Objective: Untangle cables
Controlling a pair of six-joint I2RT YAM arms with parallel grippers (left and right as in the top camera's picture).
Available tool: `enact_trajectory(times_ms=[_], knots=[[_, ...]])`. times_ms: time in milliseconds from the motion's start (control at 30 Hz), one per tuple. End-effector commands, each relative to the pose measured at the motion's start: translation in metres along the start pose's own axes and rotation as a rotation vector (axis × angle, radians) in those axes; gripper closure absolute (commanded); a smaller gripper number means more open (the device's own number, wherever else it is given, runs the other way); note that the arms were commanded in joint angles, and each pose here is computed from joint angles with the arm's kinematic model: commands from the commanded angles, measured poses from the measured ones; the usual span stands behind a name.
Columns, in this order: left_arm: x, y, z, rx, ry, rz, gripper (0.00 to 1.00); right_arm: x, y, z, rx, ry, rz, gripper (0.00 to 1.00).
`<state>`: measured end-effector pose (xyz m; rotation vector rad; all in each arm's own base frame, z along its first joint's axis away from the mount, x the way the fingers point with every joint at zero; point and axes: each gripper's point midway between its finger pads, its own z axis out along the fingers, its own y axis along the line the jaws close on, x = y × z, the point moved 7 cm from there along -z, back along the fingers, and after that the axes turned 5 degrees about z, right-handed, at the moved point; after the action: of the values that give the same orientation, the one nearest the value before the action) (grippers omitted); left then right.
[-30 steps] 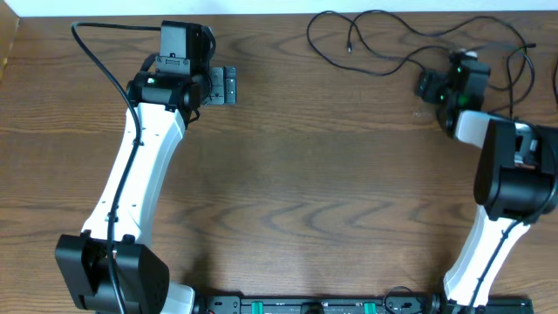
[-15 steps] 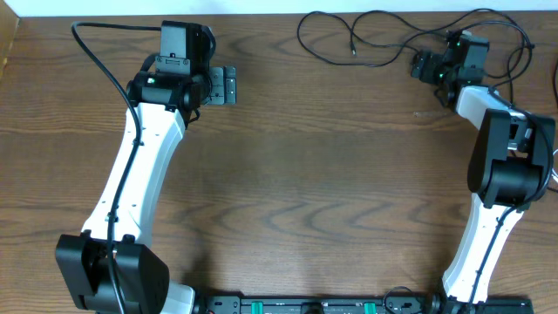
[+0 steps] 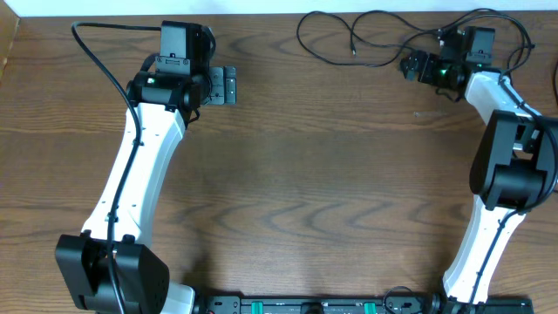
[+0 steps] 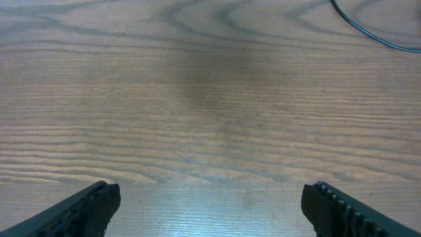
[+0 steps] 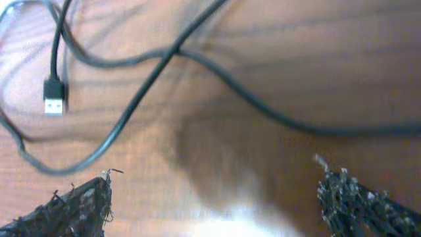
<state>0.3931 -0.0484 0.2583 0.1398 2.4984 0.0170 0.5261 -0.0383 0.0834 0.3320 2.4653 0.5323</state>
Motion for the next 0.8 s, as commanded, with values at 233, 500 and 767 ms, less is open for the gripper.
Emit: enact_trajectory(times_ms=[233,500,767], knots=[[0.001,0.001,0.002,-0.006,0.006,-0.001,0.07,-0.029,0.074,-0.136,0.024,-0.101,-0.128,0.01],[0.001,0.001,0.002,-0.006,0.006,-0.001,0.07,-0.034,0.093,-0.172,0.006,-0.156,-0.153,0.01],[0.001,0.001,0.002,-0.006,0.006,-0.001,0.07,-0.032,0.092,-0.171,0.008,-0.150,-0.150,0.01]])
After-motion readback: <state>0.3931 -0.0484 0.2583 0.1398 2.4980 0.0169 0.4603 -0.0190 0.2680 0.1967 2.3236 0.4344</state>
